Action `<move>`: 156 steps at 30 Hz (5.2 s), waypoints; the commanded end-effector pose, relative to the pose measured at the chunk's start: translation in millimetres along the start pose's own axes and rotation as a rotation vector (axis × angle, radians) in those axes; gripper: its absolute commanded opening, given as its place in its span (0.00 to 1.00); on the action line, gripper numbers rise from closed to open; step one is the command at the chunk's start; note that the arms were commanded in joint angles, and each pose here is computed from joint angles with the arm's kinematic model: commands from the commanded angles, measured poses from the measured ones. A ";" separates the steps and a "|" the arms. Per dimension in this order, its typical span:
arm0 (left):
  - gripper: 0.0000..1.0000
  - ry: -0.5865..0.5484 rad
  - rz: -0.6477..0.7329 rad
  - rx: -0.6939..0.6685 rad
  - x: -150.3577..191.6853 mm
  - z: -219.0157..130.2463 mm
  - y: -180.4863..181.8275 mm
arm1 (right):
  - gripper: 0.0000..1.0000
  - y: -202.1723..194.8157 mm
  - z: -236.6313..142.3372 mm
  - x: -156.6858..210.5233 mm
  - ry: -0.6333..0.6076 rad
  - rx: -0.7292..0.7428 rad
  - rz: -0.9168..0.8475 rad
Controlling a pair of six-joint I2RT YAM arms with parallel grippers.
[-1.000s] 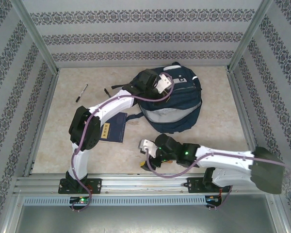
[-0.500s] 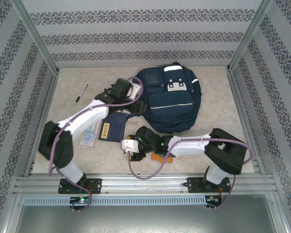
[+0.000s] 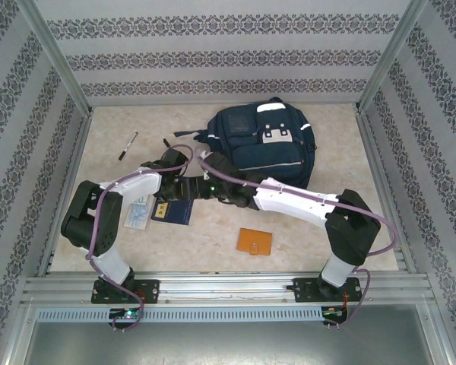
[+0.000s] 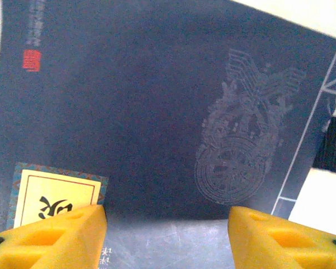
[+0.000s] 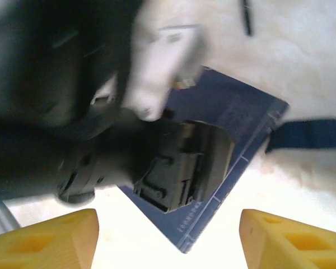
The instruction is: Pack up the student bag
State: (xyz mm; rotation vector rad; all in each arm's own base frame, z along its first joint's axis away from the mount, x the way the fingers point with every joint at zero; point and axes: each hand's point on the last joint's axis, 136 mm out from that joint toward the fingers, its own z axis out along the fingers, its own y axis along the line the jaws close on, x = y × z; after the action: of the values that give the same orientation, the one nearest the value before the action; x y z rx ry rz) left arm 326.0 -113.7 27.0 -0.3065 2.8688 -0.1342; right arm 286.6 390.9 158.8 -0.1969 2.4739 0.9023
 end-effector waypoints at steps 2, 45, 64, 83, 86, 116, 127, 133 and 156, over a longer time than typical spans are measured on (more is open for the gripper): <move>0.59 0.126 -0.149 -0.056 34.1 7.7 34.4 | 0.64 -42.8 26.9 54.7 0.140 0.157 0.524; 0.13 0.364 -0.397 0.146 108.3 26.3 54.8 | 0.52 59.2 81.7 41.1 0.297 -0.719 0.458; 0.49 -0.026 -0.305 0.313 18.8 -90.9 28.8 | 0.02 29.4 49.9 61.5 0.257 -0.530 0.064; 1.00 -0.625 0.851 1.040 53.0 -293.0 -72.6 | 0.00 -64.3 -111.1 87.3 0.366 -0.169 -1.419; 1.00 -0.531 0.820 1.205 65.9 -288.0 -85.7 | 0.00 -59.8 -131.0 100.6 0.431 -0.242 -1.405; 0.00 -0.640 0.937 1.205 88.6 -291.5 -163.4 | 0.68 -47.8 -210.4 -16.2 -0.188 -0.196 -0.587; 0.00 -0.810 0.262 1.513 -4.1 -368.1 -188.7 | 0.98 -75.3 -289.9 -58.2 -0.721 -0.297 0.184; 0.00 -0.831 0.109 1.541 -20.8 -378.8 -190.0 | 0.98 -45.2 -277.2 -68.1 -0.633 -0.492 0.224; 0.19 -0.768 -0.084 1.535 -6.6 -339.9 -191.8 | 0.00 0.4 -267.8 -100.2 -0.654 -0.657 0.137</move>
State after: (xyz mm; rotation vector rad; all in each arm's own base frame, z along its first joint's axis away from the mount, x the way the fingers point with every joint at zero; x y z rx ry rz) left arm 288.9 -293.0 367.6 -0.0540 1.4633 -1.6510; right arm 263.3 230.0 368.1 0.0683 1.5931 1.5803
